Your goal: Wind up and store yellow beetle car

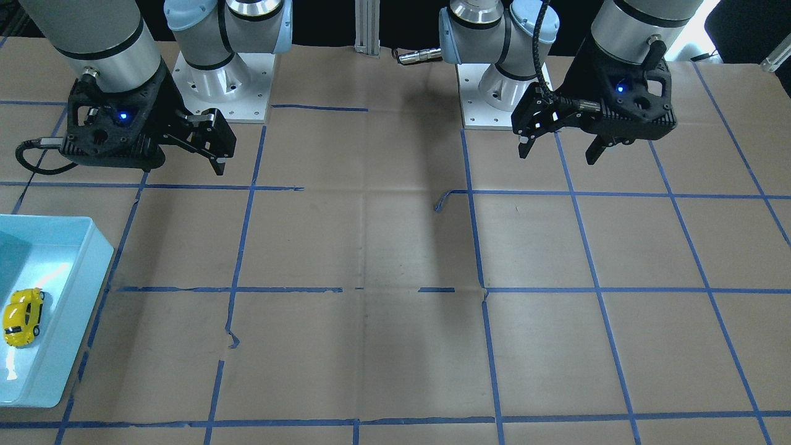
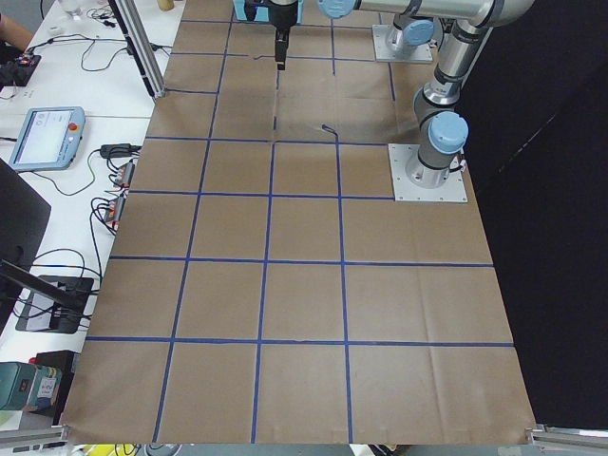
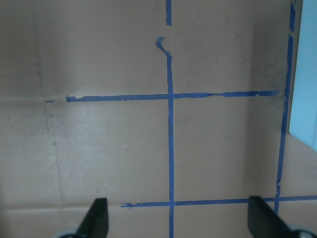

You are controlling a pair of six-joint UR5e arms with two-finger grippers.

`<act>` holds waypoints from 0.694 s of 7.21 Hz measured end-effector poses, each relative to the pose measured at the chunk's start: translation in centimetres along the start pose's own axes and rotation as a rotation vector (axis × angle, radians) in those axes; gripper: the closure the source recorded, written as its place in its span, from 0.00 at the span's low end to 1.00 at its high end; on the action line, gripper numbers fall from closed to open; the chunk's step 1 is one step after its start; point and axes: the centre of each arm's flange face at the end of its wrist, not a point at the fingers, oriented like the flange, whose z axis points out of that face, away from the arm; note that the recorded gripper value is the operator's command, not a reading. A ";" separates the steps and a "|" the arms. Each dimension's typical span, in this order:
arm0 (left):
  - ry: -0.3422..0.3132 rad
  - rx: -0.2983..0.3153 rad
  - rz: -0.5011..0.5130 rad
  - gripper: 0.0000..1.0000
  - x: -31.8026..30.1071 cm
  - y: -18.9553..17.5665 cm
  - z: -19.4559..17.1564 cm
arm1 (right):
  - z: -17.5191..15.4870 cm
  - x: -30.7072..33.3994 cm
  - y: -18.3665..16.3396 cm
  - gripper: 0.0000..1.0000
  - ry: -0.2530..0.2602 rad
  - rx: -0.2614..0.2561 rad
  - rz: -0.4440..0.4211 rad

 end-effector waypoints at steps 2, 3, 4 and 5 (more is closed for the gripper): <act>0.000 -0.002 0.000 0.01 0.0 -0.1 0.1 | 0.2 -0.2 -0.1 0.00 -0.008 -0.001 -0.002; 0.000 -0.003 0.000 0.01 0.0 -0.1 0.1 | 0.3 -0.3 -0.1 0.00 -0.008 -0.002 -0.004; -0.001 -0.003 0.000 0.01 0.0 -0.1 0.1 | 0.1 -0.2 -0.1 0.00 -0.005 0.001 -0.005; -0.001 -0.003 0.000 0.01 0.0 -0.1 0.2 | 0.0 0.0 0.0 0.00 0.000 0.005 -0.004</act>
